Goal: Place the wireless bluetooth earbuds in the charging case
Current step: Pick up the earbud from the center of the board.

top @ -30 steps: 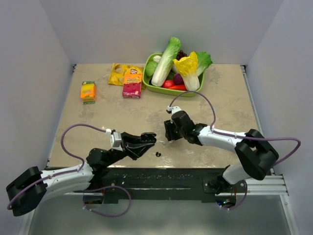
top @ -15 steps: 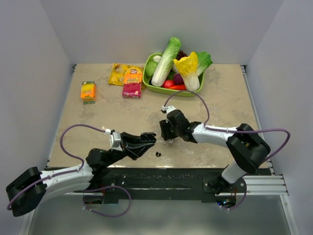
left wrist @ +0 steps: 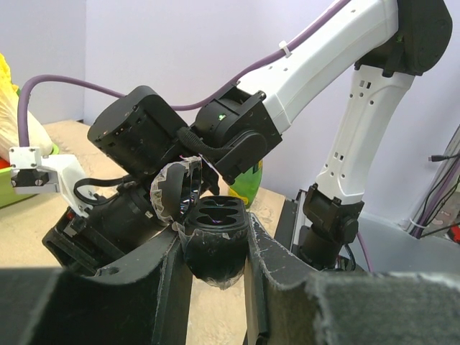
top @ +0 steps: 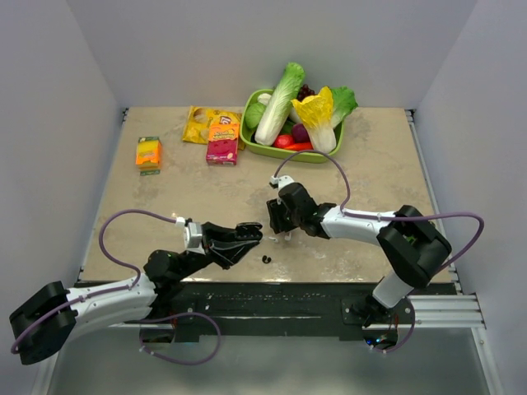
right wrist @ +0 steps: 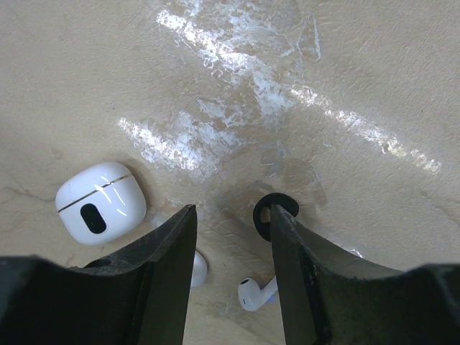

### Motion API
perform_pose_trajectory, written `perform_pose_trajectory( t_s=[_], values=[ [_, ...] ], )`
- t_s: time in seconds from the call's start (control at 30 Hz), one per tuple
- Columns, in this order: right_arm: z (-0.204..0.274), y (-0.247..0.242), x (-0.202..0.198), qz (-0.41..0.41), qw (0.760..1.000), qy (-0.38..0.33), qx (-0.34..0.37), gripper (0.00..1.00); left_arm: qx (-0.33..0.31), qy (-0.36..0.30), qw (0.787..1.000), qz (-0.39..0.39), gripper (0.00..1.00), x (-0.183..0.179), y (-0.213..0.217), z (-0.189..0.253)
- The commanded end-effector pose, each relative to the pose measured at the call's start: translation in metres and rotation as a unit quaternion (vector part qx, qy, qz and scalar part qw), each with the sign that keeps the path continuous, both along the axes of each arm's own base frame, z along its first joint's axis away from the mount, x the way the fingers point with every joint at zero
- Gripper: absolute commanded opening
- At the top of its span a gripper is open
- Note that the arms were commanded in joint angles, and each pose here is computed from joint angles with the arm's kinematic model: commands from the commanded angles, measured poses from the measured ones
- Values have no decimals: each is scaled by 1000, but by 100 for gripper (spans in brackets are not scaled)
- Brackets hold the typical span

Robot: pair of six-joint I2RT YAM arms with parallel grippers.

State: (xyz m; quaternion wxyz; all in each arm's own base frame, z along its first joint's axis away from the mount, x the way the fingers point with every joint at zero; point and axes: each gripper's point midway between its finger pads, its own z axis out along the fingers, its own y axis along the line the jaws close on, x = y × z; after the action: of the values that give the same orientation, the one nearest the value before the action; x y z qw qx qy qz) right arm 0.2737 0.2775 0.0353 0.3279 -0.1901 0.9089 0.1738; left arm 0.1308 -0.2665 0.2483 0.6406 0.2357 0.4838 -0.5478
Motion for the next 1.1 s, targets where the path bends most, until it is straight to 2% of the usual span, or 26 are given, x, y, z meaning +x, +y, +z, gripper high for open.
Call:
perform_pose_trajectory(
  t_s=[0.0, 0.77, 1.07],
  values=[
    [-5, -11, 9, -21, 999, -10, -22, 48, 61, 48, 997, 2, 0, -14, 21, -84],
    [-11, -40, 1, -54, 996, -8, -66, 36, 61, 52, 997, 0, 0, -14, 20, -84],
    [-11, -42, 3, -58, 996, -13, -72, 26, 63, 54, 997, -2, 0, -15, 19, -85]
  ],
)
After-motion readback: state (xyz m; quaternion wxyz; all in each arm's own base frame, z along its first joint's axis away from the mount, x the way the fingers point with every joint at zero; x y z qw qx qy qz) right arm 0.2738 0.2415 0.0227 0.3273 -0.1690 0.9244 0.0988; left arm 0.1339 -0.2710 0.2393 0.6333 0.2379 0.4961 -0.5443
